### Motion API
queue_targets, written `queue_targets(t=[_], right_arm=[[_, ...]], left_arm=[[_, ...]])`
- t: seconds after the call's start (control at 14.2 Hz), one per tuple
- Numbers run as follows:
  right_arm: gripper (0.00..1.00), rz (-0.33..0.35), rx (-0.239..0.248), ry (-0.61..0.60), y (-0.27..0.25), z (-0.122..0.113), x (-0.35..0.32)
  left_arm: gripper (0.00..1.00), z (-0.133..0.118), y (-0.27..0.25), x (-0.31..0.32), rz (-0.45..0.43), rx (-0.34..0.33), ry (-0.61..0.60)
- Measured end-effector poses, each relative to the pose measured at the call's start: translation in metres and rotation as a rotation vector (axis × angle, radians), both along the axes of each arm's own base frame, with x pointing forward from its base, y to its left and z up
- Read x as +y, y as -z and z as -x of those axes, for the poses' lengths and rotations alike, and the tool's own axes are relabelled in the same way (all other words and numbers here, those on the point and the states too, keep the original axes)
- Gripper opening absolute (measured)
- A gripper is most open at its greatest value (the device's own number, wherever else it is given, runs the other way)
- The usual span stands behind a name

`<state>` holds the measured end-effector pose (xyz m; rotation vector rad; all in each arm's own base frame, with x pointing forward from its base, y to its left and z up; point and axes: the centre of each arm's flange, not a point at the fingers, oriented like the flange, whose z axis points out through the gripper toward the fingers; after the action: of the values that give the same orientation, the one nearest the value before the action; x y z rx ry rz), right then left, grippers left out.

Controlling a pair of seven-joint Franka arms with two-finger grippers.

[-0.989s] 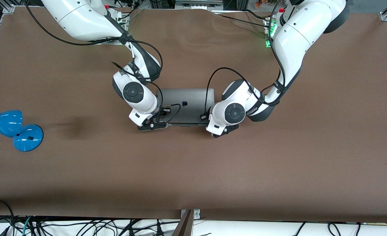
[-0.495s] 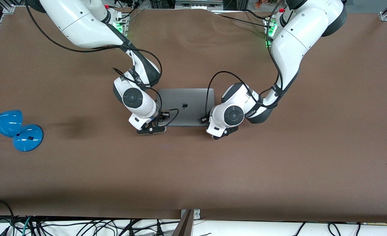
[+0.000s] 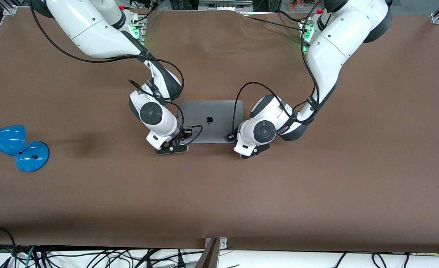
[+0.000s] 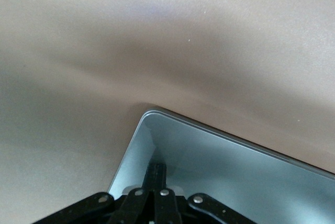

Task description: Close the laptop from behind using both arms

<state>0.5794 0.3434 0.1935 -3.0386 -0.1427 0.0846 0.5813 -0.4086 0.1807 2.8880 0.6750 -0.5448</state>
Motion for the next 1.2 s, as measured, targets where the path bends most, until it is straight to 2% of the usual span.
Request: queue_targets(t=[0.07,0.14,0.28,0.35,0.49,0.78,0.99,1.06,1.2], right_arm=[[0.01,-0.004,-0.008,0.005,-0.005,-0.004,0.001],[0.08,-0.003,-0.011,0.010,-0.011,-0.009,0.001],[0.28,0.008,-0.011,0.015,-0.030,-0.020,0.002],[0.37,0.016,-0.013,0.016,-0.046,-0.025,0.002],[0.57,0.043,-0.020,0.019,-0.086,-0.030,-0.002],[0.98,0.101,-0.017,0.063,-0.146,-0.037,-0.039],[1.00,0.142,0.015,0.103,-0.166,-0.043,-0.075],[1.00,0.154,0.027,0.112,-0.171,-0.046,-0.090],[1.00,0.170,0.039,0.110,-0.183,-0.053,-0.125]], left_arm=[[0.01,0.000,0.000,0.000,0.000,0.000,0.000],[0.01,0.000,0.000,0.000,0.000,0.000,0.000],[0.01,-0.001,-0.001,0.000,0.002,-0.004,-0.002],[0.06,-0.004,-0.004,0.000,0.005,-0.011,-0.004],[0.24,-0.010,-0.015,0.001,0.008,-0.023,-0.006],[0.62,-0.007,-0.058,0.005,-0.042,0.008,0.036],[0.93,-0.002,-0.114,0.014,-0.080,0.009,0.107],[1.00,0.000,-0.135,0.019,-0.090,0.004,0.133],[1.00,0.005,-0.175,0.029,-0.110,-0.010,0.182]])
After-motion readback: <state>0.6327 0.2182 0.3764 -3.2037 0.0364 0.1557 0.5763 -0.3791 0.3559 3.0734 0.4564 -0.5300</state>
